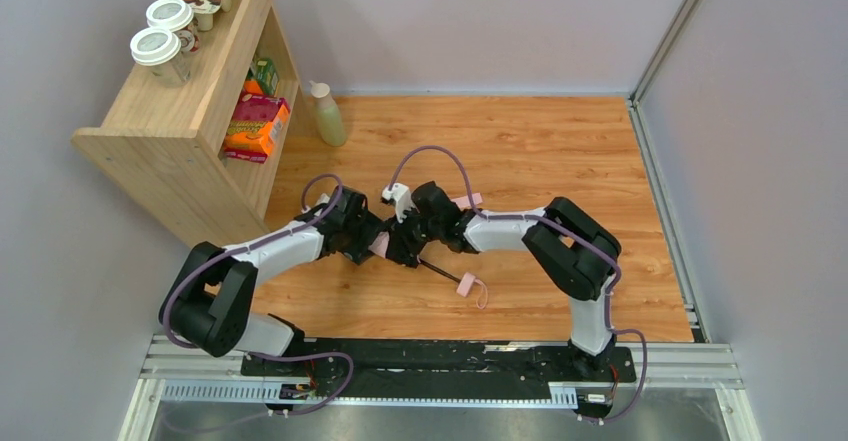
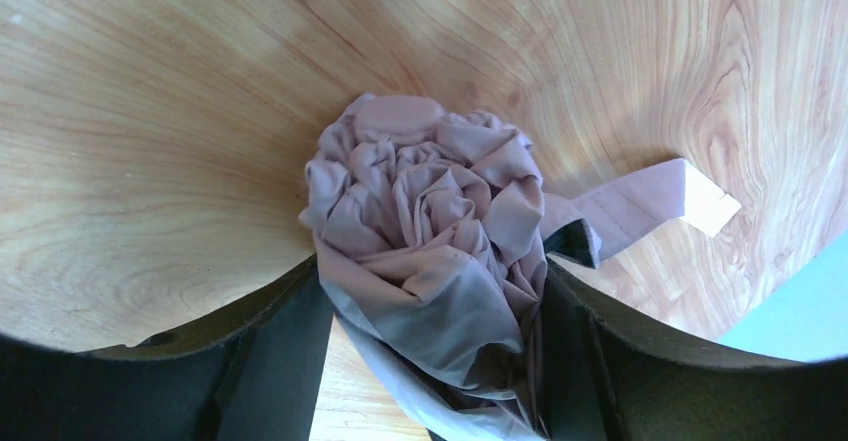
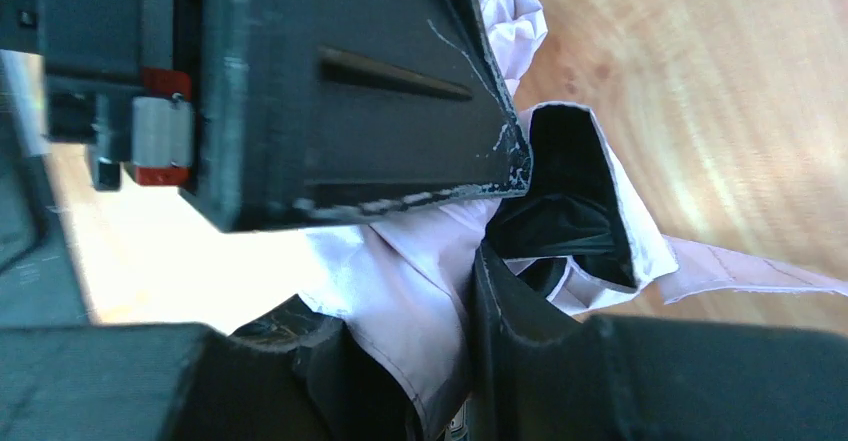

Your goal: Put away the umbrella

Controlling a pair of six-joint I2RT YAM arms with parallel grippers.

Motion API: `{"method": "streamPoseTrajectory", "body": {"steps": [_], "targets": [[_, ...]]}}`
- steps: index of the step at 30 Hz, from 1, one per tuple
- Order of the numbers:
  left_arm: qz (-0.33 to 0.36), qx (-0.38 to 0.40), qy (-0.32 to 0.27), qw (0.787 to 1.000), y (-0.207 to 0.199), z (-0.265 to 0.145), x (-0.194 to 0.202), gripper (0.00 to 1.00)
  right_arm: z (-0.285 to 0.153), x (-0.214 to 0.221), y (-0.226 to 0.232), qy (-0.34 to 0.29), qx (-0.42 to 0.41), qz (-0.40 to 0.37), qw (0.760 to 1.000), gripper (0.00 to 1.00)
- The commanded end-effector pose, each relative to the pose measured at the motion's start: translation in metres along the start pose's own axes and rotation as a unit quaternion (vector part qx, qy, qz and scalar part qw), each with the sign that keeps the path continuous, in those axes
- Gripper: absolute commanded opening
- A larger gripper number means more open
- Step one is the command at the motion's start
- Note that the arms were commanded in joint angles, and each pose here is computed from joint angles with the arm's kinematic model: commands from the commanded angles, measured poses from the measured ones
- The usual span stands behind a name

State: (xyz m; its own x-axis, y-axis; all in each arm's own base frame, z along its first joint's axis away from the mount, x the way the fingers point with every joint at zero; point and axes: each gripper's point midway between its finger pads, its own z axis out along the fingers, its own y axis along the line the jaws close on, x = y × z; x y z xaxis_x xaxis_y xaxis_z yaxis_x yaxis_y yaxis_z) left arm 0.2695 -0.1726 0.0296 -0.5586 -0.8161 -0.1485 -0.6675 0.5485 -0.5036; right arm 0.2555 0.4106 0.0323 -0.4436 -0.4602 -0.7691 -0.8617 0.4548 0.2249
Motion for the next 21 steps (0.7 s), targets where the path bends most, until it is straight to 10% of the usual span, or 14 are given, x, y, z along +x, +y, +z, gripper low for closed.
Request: {"method": "streamPoseTrajectory", "body": {"steps": [1,6,11,17,21], "targets": [[0.041,-0.075,0.008,0.996,0.043,0.010,0.005,0.74,-0.015,0.093,0.032,0.156,-0.148,0.216,0.952,0.00],[0.037,-0.097,0.007,0.995,0.057,0.018,0.007,0.72,-0.017,0.073,0.019,0.151,-0.225,0.336,0.902,0.00],[0.019,-0.079,0.016,0.997,0.056,0.024,0.014,0.27,-0.016,0.050,0.013,0.131,-0.254,0.379,0.880,0.00],[0.008,-0.079,0.010,0.997,0.065,0.021,0.014,0.00,-0.014,0.031,0.004,0.117,-0.215,0.369,0.897,0.01],[0.004,-0.088,0.006,0.996,0.073,0.019,0.014,0.00,-0.037,0.024,-0.004,0.121,-0.138,0.322,0.929,0.50]]}}
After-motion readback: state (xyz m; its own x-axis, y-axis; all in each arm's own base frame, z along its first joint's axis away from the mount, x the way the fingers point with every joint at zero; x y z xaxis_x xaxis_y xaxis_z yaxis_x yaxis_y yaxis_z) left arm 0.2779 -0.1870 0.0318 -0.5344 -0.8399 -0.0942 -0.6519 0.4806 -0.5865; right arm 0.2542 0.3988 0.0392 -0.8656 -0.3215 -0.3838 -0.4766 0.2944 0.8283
